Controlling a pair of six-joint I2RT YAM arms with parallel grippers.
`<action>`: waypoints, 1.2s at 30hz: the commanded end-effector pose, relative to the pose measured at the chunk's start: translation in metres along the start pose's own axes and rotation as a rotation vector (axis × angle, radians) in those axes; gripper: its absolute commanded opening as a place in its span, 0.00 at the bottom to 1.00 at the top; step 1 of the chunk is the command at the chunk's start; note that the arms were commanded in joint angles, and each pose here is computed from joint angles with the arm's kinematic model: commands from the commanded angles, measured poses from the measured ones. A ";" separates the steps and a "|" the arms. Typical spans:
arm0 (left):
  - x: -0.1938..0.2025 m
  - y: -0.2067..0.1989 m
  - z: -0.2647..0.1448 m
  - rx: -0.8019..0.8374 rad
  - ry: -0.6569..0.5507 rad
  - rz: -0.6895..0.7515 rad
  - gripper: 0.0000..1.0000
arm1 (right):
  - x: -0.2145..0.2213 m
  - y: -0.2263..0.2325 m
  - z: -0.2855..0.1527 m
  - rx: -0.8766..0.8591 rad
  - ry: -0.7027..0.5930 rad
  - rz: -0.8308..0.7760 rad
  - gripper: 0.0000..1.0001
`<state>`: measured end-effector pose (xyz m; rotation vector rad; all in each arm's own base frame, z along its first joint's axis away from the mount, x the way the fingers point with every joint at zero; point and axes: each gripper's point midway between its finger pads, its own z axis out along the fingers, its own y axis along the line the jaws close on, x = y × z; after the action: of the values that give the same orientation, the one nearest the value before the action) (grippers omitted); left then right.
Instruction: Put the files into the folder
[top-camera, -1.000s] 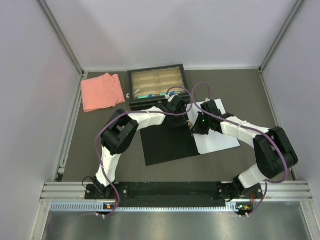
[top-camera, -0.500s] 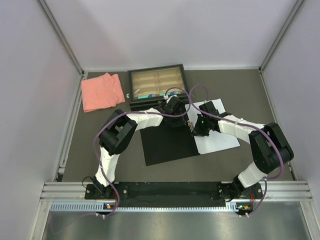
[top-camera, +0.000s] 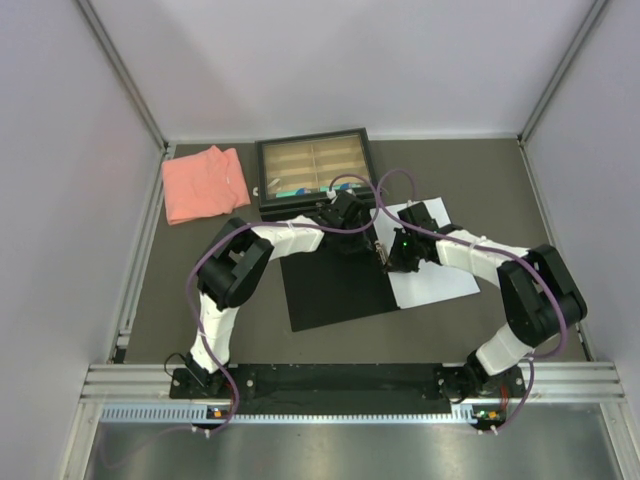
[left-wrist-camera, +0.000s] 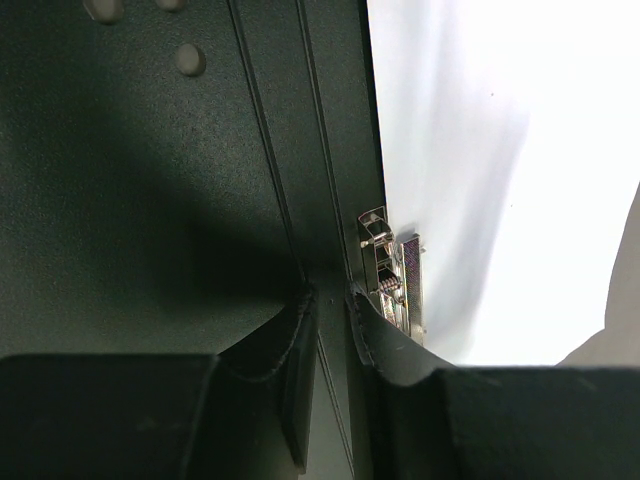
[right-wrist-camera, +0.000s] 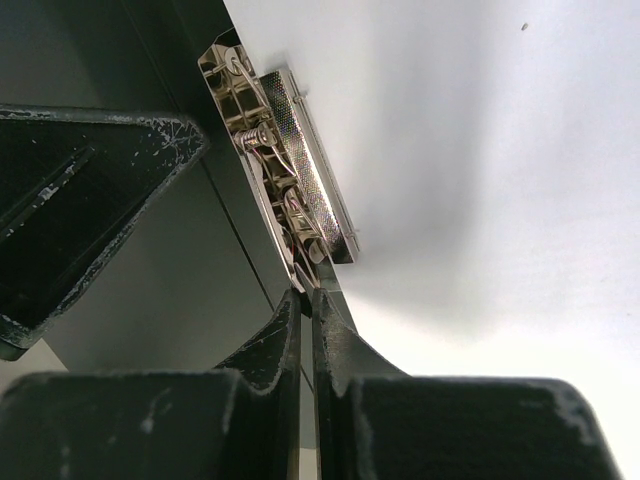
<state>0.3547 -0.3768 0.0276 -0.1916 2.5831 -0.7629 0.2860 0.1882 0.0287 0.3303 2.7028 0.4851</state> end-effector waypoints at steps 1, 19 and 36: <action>0.023 0.086 0.005 -0.263 0.069 0.026 0.23 | 0.004 -0.078 0.014 0.306 -0.010 -0.031 0.00; 0.024 0.086 0.005 -0.255 0.067 0.026 0.23 | 0.020 -0.091 0.034 0.326 0.033 -0.020 0.00; 0.027 0.078 0.001 -0.198 0.055 0.022 0.23 | 0.030 -0.094 0.048 0.324 -0.023 0.083 0.00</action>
<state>0.3667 -0.3638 0.0289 -0.2141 2.5152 -0.7705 0.2971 0.2026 0.0138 0.3859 2.6707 0.6368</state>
